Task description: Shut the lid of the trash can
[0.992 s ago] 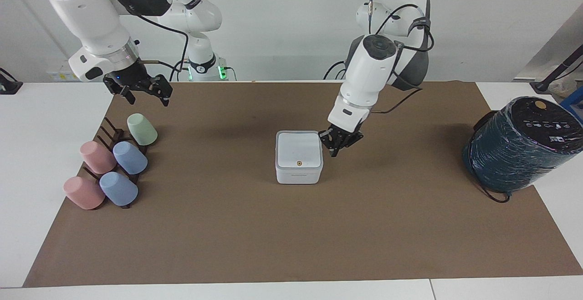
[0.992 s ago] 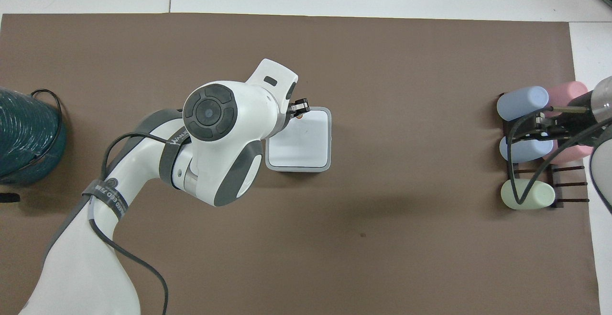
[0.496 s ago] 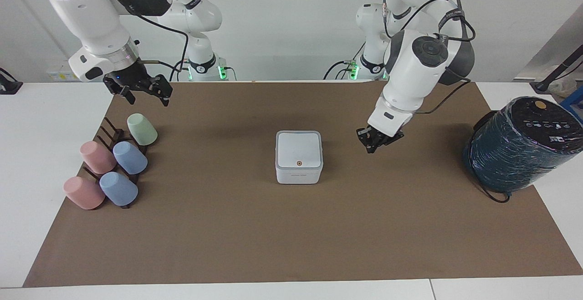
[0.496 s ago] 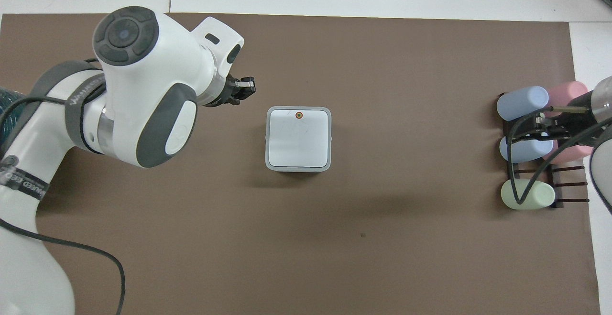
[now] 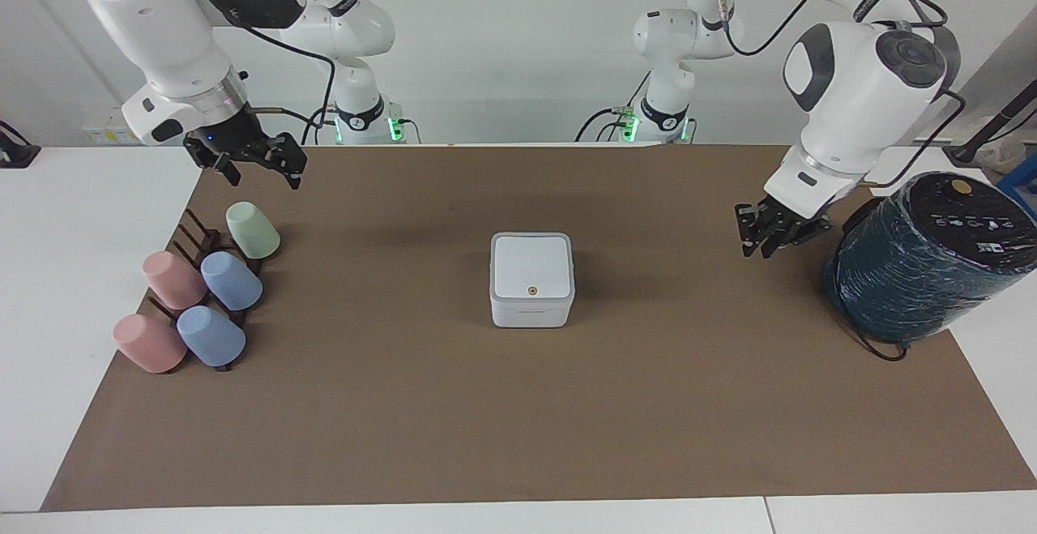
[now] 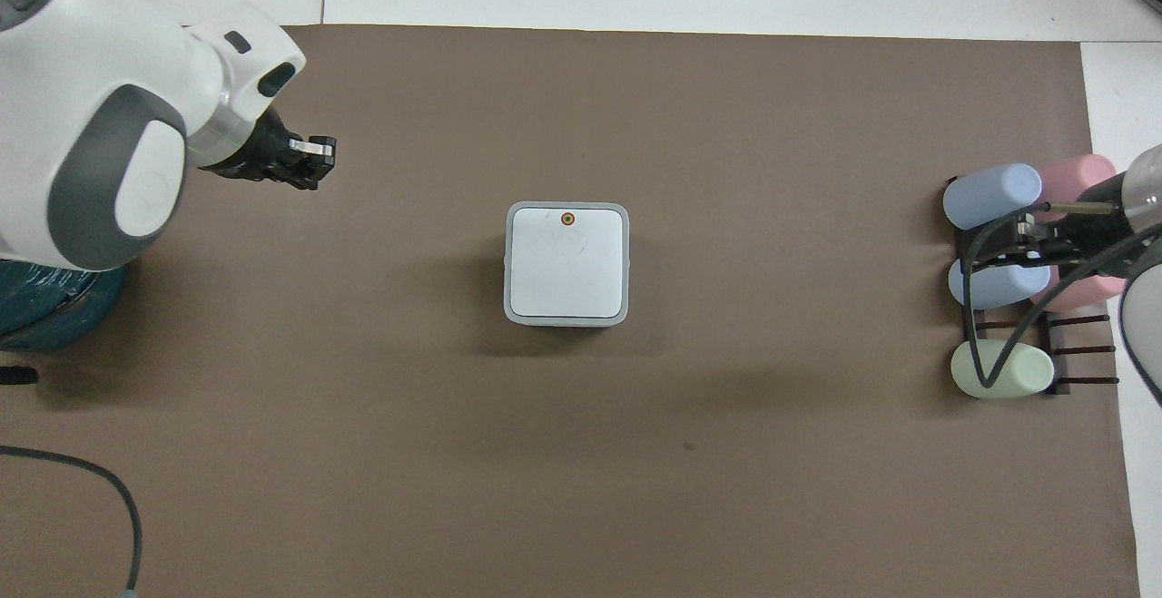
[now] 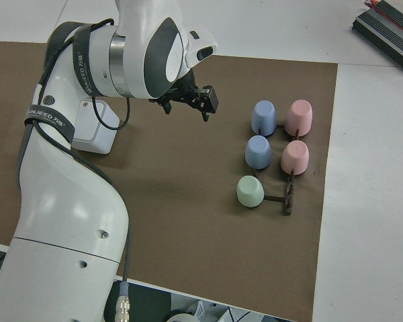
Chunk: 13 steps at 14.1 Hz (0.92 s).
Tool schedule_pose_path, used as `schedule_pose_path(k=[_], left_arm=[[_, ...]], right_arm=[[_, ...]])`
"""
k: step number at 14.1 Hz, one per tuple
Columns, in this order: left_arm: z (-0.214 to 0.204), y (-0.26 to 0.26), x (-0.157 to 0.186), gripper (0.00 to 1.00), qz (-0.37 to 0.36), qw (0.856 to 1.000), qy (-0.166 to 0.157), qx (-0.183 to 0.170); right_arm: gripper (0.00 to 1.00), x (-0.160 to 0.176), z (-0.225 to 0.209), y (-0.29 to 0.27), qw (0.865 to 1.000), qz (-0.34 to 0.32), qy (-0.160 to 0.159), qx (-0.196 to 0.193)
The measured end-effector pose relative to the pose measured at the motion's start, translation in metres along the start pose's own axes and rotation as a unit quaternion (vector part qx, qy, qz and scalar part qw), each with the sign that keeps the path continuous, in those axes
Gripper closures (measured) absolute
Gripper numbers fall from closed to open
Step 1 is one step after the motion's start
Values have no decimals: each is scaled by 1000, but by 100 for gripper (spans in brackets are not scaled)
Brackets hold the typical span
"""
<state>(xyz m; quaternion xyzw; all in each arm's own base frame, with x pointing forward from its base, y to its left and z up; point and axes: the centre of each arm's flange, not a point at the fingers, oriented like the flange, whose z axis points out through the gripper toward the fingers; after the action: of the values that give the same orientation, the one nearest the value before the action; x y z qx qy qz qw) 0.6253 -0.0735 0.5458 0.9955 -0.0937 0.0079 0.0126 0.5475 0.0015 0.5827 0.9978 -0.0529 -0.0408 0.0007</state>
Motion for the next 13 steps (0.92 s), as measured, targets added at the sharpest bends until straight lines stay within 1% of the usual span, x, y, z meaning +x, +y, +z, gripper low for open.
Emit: schedule_pose_path(k=[2, 3, 4, 7, 8, 13], left_arm=[[0, -18, -2, 38, 8, 1000, 0, 3], [-1, -25, -3, 38, 13, 1000, 0, 4], [-1, -32, -3, 33, 17, 1000, -1, 8], [-3, -46, -5, 2, 35, 999, 0, 16], [-4, -46, -6, 0, 38, 999, 1, 16], [-6, -45, -6, 0, 40, 999, 4, 17]], right_arm=[[0, 0, 0, 0, 1000, 0, 0, 0], [0, 0, 0, 0, 1000, 0, 0, 0], [0, 0, 0, 0, 1000, 0, 0, 0], [0, 0, 0, 0, 1000, 0, 0, 0], [0, 0, 0, 0, 1000, 0, 0, 0], [0, 0, 0, 0, 1000, 0, 0, 0]])
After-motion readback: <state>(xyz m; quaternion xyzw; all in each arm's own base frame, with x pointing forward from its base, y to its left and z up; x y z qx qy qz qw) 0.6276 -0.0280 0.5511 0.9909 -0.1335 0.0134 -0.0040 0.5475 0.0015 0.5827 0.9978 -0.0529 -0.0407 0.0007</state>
